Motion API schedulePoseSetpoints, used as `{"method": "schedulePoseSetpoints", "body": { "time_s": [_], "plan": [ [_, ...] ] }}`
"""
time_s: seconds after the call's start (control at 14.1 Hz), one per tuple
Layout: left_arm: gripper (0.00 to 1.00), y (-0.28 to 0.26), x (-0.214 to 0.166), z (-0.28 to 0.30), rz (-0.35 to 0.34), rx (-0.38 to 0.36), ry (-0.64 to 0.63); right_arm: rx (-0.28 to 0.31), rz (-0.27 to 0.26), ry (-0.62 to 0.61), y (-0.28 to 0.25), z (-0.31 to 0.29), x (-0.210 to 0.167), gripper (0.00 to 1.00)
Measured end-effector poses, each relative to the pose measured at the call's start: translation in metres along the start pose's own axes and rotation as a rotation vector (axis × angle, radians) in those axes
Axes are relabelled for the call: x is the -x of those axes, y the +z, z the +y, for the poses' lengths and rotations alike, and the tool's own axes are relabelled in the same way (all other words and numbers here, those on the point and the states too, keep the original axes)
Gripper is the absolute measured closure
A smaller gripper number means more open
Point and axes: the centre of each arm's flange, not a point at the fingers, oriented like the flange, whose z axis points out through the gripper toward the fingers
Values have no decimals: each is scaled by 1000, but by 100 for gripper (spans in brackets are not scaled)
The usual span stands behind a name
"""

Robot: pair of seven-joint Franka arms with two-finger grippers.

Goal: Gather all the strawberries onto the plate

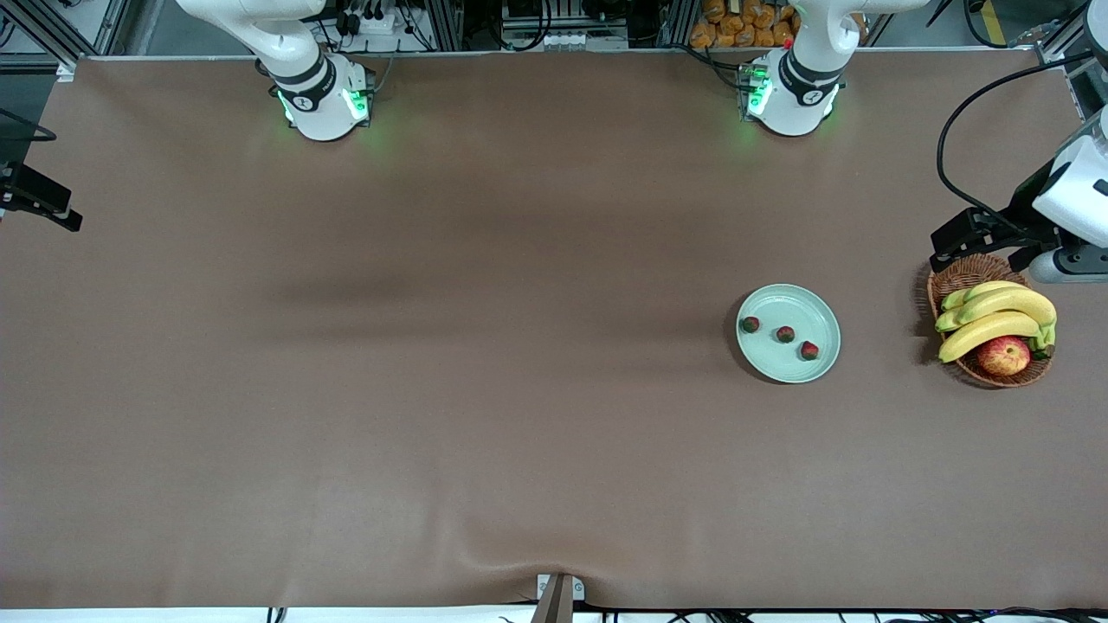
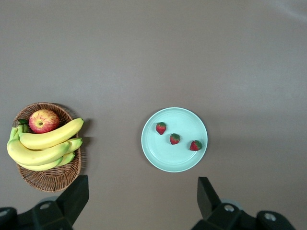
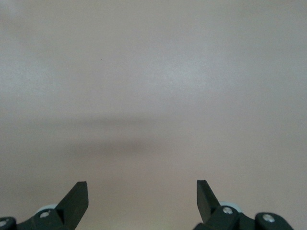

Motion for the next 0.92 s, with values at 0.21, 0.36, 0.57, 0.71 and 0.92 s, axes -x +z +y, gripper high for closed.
{"method": "schedulePoseSetpoints", "body": {
  "time_s": [0.21,0.36,0.57,0.71,0.92],
  "plan": [
    [0,0,0,-1,0,0,-2,0,0,0,0,0,0,0],
    [0,0,0,-4,0,-1,-6,0,0,0,0,0,0,0],
    [0,0,0,-4,0,-1,-7,0,0,0,0,0,0,0],
    [0,0,0,-4,0,-1,-7,0,0,0,0,0,0,0],
    [0,0,0,-3,0,-1,-6,0,0,0,0,0,0,0]
  ]
}}
